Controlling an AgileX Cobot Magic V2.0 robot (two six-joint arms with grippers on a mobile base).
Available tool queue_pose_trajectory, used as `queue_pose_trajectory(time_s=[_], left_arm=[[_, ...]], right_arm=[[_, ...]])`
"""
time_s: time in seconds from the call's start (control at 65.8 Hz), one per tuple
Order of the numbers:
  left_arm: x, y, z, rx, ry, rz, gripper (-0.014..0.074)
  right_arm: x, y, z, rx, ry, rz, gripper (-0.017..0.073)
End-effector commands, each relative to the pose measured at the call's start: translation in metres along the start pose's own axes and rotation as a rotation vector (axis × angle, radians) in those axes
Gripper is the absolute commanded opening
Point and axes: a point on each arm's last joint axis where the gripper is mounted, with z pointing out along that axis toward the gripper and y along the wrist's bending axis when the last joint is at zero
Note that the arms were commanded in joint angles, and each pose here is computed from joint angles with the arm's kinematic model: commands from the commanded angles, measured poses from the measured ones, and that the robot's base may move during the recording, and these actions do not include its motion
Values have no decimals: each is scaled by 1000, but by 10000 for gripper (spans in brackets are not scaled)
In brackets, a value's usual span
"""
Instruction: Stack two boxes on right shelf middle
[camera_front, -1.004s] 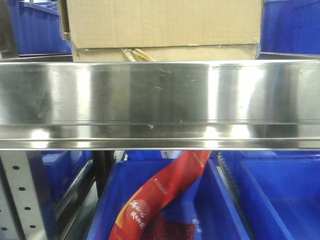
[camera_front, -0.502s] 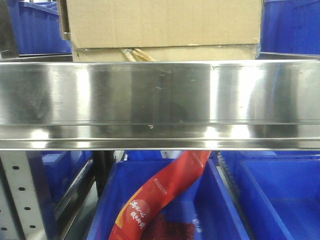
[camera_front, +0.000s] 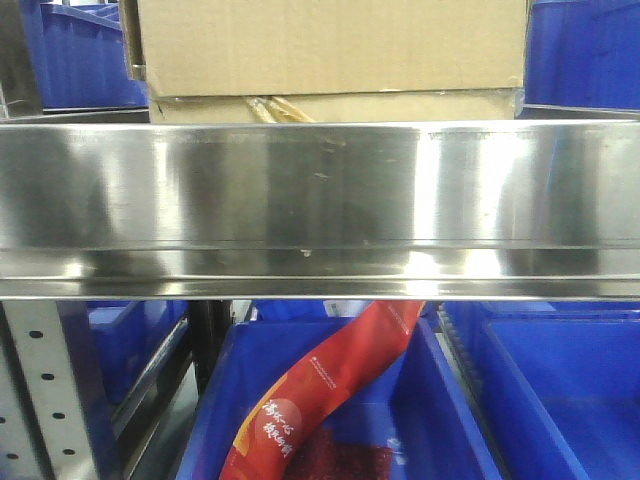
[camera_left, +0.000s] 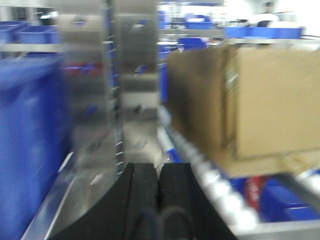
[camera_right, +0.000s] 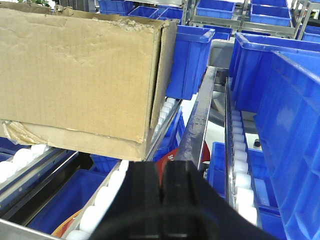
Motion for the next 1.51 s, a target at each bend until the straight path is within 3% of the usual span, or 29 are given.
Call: queue_pose_trajectory(time_s=[0.0,0.228,0.274,0.365,1.384,1.49], left_arm=[[20,2,-8,-44,-7,-12,-111],[67,5,-17,-106,2,-4,-111],[63,5,-17,-106,-39,-2,-111],[67,5,-17,-106,7,4,-111],[65,5,-17,-107,-18,6,-111],[65,5,-17,-107,-18,6,-111]], right_arm=[[-2,-1,-1,12,-28,-16,-162],[-2,-1,-1,12,-28,-16,-162],[-2,-1,-1,12,-28,-16,-162],[-2,-1,-1,13,-31,-16,-162],[-3,-1,-2,15,-45,-17,-162],[0,-5,-6,55,-87,-43,-162]])
